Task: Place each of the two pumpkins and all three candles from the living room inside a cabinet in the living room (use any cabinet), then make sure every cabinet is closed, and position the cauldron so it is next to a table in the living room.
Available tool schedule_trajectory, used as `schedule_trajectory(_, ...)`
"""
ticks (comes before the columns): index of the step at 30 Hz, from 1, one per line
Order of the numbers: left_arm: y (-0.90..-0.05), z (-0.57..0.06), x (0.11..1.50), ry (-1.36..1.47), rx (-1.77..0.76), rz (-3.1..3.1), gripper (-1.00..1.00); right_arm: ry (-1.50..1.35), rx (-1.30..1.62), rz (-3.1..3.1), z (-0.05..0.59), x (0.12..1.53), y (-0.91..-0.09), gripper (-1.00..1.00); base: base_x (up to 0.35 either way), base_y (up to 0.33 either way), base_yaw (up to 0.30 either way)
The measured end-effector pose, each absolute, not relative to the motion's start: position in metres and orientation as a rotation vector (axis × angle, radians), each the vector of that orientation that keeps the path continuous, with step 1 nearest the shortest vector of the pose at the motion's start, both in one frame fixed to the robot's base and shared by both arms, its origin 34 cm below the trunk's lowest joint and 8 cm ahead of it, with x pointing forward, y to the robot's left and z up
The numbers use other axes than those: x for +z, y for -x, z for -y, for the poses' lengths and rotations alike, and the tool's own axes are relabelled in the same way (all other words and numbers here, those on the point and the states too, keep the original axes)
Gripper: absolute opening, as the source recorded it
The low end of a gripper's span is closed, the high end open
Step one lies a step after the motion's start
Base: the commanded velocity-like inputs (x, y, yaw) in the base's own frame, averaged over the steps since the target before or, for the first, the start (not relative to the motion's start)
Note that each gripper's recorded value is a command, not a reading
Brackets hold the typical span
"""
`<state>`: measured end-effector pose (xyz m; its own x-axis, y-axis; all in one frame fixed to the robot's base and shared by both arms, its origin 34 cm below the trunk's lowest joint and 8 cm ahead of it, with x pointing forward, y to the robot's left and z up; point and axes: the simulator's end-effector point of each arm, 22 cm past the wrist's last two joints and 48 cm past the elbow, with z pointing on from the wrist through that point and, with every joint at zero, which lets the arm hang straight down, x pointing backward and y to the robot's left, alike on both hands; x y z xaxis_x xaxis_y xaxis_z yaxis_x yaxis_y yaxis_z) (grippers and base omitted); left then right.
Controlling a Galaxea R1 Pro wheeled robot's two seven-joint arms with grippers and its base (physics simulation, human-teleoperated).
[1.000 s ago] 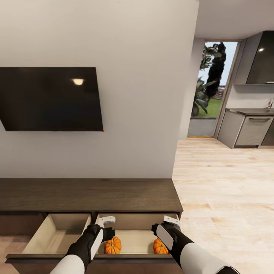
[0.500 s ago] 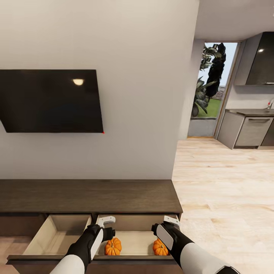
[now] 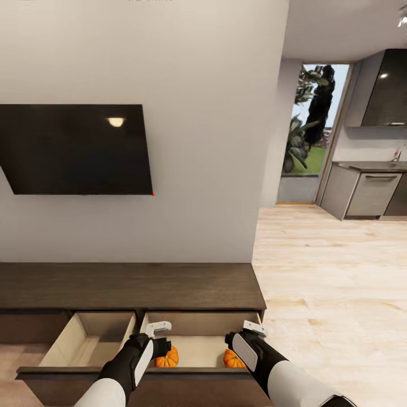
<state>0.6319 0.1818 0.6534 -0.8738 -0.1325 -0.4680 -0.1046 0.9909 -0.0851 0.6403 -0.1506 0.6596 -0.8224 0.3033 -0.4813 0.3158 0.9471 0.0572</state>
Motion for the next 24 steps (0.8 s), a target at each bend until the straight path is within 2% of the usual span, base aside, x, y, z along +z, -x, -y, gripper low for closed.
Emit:
schedule_trajectory(11, -0.632, -0.182, 0.653, 0.166, -0.076, -2.643, 1.0, -0.442, -0.035, -2.598, 0.151, 0.66, -0.64, 1.0, -0.202, -0.152, 0.0)
schedule_trajectory(24, -0.632, -0.182, 0.666, 0.166, -0.076, -2.643, 1.0, -0.439, -0.015, -2.575, 0.146, 0.68, -0.649, 1.0, -0.021, -0.024, 0.0)
